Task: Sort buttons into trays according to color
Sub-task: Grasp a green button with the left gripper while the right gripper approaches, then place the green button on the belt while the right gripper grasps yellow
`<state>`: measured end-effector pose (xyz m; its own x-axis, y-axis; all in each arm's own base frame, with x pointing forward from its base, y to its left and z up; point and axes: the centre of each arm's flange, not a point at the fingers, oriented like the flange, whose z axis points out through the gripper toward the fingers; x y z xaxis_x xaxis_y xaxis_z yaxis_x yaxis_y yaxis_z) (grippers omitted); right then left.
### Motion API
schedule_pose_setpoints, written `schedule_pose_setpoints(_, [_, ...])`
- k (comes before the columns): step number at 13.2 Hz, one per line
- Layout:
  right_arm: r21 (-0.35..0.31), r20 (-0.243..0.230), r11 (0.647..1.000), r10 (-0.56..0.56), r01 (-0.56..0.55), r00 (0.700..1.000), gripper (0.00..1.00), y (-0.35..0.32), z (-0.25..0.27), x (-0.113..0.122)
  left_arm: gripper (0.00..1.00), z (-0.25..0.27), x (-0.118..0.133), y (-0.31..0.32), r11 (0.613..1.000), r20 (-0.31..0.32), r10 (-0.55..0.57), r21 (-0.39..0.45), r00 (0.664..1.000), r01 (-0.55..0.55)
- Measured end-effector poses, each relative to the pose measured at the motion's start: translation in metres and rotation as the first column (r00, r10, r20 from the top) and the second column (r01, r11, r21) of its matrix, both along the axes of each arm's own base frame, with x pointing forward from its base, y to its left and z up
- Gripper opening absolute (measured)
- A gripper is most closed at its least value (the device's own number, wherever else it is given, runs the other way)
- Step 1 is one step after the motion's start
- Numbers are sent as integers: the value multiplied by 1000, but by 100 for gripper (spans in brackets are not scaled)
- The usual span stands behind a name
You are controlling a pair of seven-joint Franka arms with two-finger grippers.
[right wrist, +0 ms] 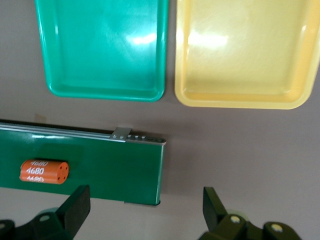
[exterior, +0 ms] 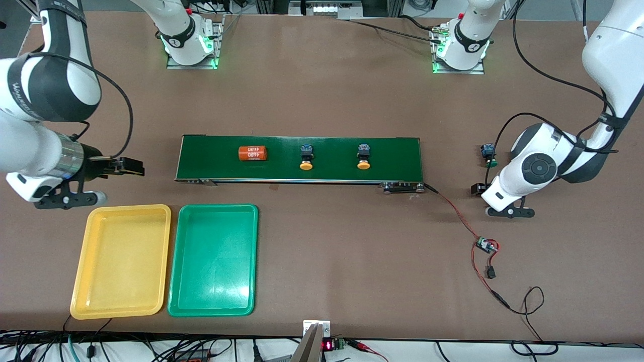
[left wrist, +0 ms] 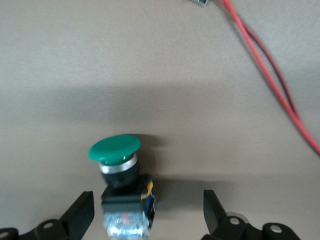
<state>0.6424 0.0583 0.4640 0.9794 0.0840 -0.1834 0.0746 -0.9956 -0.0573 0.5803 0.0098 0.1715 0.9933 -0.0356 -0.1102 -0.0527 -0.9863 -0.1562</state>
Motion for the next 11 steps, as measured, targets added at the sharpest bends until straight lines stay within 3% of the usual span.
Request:
schedule_pose_setpoints(3, [0,-35,1000,7,-7,999,100,51,-11,-12,92,-8,-3,6,1000,13,-5,-4,1000,5])
schedule_pose_setpoints(7, [-17,-34,1000,24,-24,999,100,115,-23,-27,46,-5,-2,1,1000,20,-13,-5,1000,13])
schedule_pose_setpoints(11, [-37,-46,997,70,-72,996,100,189,-55,-59,44,10,2,-1,999,17,-29,20,999,28])
